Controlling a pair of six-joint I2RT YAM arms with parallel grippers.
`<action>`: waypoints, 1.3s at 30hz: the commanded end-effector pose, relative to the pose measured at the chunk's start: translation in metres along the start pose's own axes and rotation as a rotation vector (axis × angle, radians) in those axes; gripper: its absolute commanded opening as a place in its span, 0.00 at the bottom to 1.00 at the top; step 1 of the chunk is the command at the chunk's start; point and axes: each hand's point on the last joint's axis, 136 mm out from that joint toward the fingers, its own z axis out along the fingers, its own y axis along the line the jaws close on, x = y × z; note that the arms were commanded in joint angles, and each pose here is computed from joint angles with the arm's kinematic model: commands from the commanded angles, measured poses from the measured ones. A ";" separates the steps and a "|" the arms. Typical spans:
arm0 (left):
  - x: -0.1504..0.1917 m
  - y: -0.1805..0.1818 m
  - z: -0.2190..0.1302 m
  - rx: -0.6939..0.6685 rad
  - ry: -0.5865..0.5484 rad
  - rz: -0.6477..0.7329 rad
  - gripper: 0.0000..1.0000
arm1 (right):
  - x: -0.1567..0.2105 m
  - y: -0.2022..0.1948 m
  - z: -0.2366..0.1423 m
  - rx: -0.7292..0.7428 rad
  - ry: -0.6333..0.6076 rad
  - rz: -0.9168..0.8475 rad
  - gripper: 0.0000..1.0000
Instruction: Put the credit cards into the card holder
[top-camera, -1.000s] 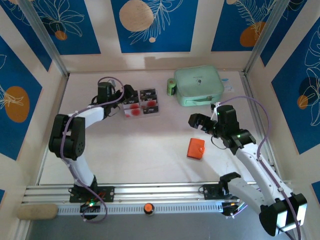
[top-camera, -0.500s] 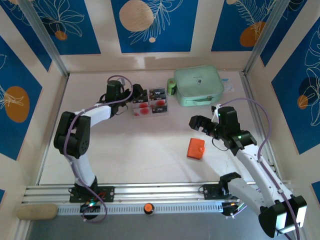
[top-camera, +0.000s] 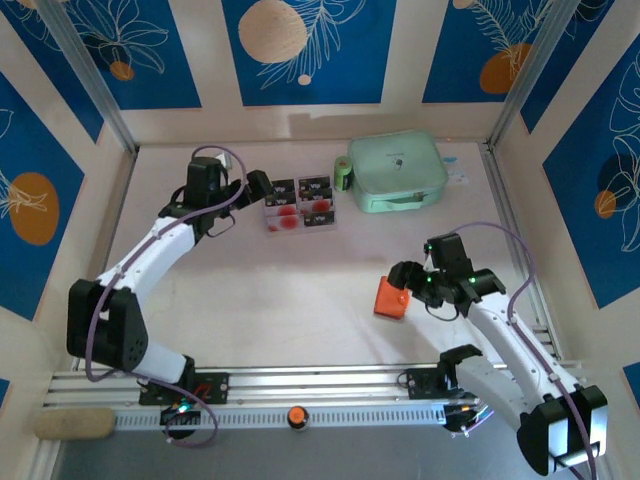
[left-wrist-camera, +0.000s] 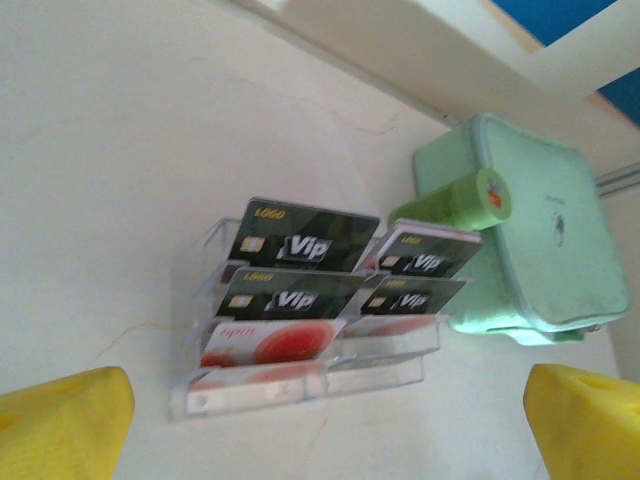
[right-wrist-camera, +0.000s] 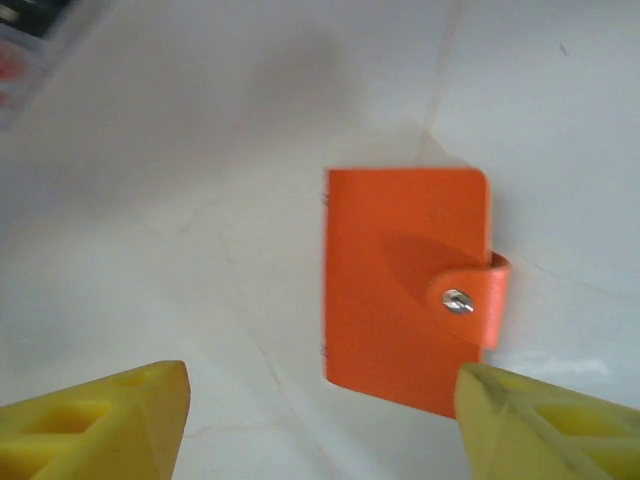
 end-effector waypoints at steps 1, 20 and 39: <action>0.012 0.012 -0.026 -0.121 0.079 0.073 1.00 | 0.015 -0.022 0.005 0.067 0.032 0.076 0.67; -0.003 -0.022 -0.053 -0.069 0.131 0.133 1.00 | 0.042 -0.033 0.040 0.008 0.108 0.214 0.48; 0.010 -0.065 -0.050 0.063 0.144 0.106 1.00 | 0.037 -0.030 0.058 -0.016 0.167 0.252 0.45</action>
